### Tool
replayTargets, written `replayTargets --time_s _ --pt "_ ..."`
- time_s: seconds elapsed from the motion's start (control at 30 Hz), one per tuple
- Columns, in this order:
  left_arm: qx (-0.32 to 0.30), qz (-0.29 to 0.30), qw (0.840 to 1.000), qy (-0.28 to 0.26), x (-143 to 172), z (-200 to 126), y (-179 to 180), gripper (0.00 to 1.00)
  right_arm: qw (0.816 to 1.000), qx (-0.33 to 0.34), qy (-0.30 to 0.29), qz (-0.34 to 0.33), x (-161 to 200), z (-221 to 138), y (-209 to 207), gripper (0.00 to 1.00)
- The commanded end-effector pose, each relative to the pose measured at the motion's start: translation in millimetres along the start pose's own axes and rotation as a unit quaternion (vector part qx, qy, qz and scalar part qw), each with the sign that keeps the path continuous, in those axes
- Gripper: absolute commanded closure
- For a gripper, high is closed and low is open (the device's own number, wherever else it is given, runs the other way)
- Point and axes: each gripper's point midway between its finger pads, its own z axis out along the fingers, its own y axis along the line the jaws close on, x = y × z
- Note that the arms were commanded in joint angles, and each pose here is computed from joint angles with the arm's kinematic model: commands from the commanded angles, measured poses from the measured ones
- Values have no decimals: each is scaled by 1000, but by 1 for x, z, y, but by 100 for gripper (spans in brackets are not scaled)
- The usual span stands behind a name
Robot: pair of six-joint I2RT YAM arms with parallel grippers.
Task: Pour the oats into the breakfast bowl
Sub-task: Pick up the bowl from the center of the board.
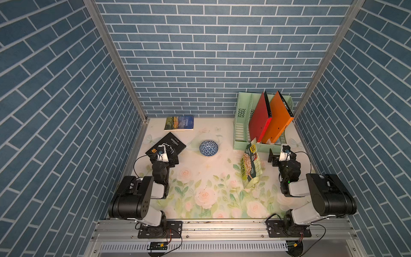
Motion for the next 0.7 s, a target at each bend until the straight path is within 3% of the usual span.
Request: replayTargets --time_s 0.0,0.57,0.67 --pt "0 1 1000 -12 -7 2 -1 0 1000 -4 7 -6 4 -1 2 0" --pt "3 5 1000 -18 -10 -3 -3 0 1000 5 0 -5 -2 -3 -1 0" --pt "-46 6 999 -5 -26 -7 4 0 999 40 23 16 -17 -1 -12 0"
